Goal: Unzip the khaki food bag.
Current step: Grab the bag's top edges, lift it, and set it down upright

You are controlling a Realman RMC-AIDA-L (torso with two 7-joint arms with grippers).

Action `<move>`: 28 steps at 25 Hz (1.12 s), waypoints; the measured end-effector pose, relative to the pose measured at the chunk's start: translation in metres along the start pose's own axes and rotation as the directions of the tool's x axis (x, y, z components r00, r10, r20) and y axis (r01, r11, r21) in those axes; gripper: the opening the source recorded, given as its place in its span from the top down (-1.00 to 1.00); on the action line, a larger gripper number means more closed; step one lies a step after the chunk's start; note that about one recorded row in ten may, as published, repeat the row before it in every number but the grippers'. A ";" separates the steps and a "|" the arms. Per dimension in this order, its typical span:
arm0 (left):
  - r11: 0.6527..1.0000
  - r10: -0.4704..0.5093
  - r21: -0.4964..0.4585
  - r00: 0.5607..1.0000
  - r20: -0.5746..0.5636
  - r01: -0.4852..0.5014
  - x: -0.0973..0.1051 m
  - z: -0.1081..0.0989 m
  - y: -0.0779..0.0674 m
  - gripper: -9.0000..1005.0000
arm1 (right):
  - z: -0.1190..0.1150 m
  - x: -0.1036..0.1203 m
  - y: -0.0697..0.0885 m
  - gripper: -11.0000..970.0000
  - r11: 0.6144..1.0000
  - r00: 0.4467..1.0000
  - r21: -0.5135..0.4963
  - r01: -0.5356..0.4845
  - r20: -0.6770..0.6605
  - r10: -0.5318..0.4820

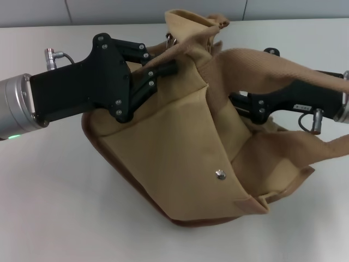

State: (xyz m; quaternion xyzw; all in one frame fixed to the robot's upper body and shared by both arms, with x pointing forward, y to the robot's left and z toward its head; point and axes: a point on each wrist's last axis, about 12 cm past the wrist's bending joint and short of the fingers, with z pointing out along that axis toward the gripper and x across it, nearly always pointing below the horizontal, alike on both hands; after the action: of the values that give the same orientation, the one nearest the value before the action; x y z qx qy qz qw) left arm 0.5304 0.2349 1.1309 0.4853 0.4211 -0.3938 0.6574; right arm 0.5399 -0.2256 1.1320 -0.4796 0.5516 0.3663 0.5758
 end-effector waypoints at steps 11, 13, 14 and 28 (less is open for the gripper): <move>1.000 0.005 0.015 1.000 0.001 -0.005 -0.002 0.000 0.000 0.86 | 0.016 -0.002 -0.004 -0.02 0.997 0.998 -0.066 -0.036 -0.058 0.032; 1.000 0.005 0.019 1.000 0.006 -0.005 -0.002 0.000 -0.001 0.86 | 0.019 -0.002 -0.004 -0.06 0.997 0.998 -0.071 -0.035 -0.059 0.031; 1.000 0.004 0.023 1.000 0.009 -0.004 -0.002 0.001 -0.001 0.86 | 0.022 -0.001 -0.004 -0.05 0.997 0.997 -0.067 -0.040 -0.066 0.035; 1.000 0.002 0.023 1.000 0.024 -0.003 -0.002 -0.003 -0.008 0.86 | 0.037 0.001 -0.001 0.83 1.000 0.997 -0.030 -0.009 -0.078 0.007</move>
State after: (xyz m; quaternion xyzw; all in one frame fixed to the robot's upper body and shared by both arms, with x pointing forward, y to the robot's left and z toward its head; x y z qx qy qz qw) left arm 0.5220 0.2366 1.1299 0.4888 0.4081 -0.4034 0.6571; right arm 0.5514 -0.1908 1.1284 -0.4997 0.5699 0.3580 0.5453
